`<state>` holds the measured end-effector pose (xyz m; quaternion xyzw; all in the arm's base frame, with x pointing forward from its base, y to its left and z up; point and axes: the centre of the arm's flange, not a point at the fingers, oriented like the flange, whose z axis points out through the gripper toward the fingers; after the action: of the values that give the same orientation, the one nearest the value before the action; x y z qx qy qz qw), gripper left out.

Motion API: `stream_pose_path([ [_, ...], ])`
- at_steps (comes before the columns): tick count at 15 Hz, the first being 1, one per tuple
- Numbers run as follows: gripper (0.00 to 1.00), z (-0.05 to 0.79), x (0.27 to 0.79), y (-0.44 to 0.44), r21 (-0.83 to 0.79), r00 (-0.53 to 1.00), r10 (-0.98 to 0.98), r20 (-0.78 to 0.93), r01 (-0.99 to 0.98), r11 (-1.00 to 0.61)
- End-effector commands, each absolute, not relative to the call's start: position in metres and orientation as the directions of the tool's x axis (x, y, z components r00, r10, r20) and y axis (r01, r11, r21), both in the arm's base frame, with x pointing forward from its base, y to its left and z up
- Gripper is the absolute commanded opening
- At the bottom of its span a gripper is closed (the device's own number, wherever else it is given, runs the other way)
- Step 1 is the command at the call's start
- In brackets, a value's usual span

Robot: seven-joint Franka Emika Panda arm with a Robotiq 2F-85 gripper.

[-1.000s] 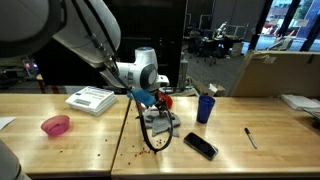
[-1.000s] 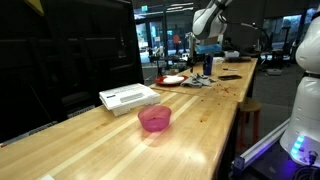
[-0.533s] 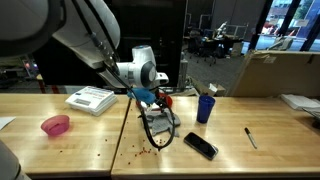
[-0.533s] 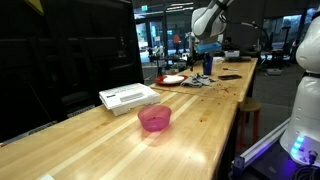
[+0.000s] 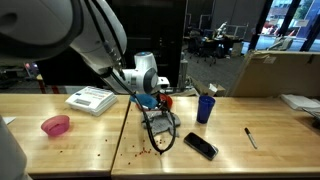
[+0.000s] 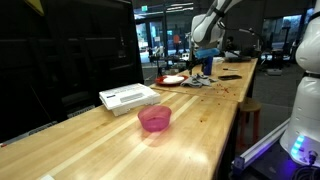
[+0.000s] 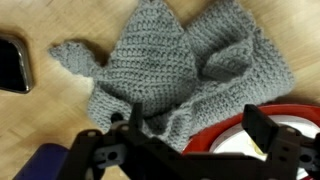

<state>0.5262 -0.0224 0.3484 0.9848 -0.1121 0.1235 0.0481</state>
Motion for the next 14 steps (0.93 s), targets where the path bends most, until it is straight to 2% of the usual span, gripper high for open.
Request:
stream_pose_path([
  [1, 1.00, 0.334, 0.534, -0.030, 0.070, 0.941, -0.214, 0.262, -0.240, -0.968],
  [7, 1.00, 0.315, 0.531, -0.034, 0.049, 0.941, -0.227, 0.249, -0.247, -0.968],
  [8, 0.92, 0.312, 0.531, -0.033, 0.047, 0.941, -0.228, 0.249, -0.246, -0.968],
  [9, 0.73, 0.310, 0.530, -0.033, 0.050, 0.942, -0.229, 0.246, -0.248, -0.967],
  [11, 0.61, 0.307, 0.529, -0.031, 0.047, 0.943, -0.224, 0.246, -0.243, -0.969],
  [14, 0.35, 0.304, 0.529, -0.031, 0.039, 0.943, -0.227, 0.243, -0.244, -0.969],
])
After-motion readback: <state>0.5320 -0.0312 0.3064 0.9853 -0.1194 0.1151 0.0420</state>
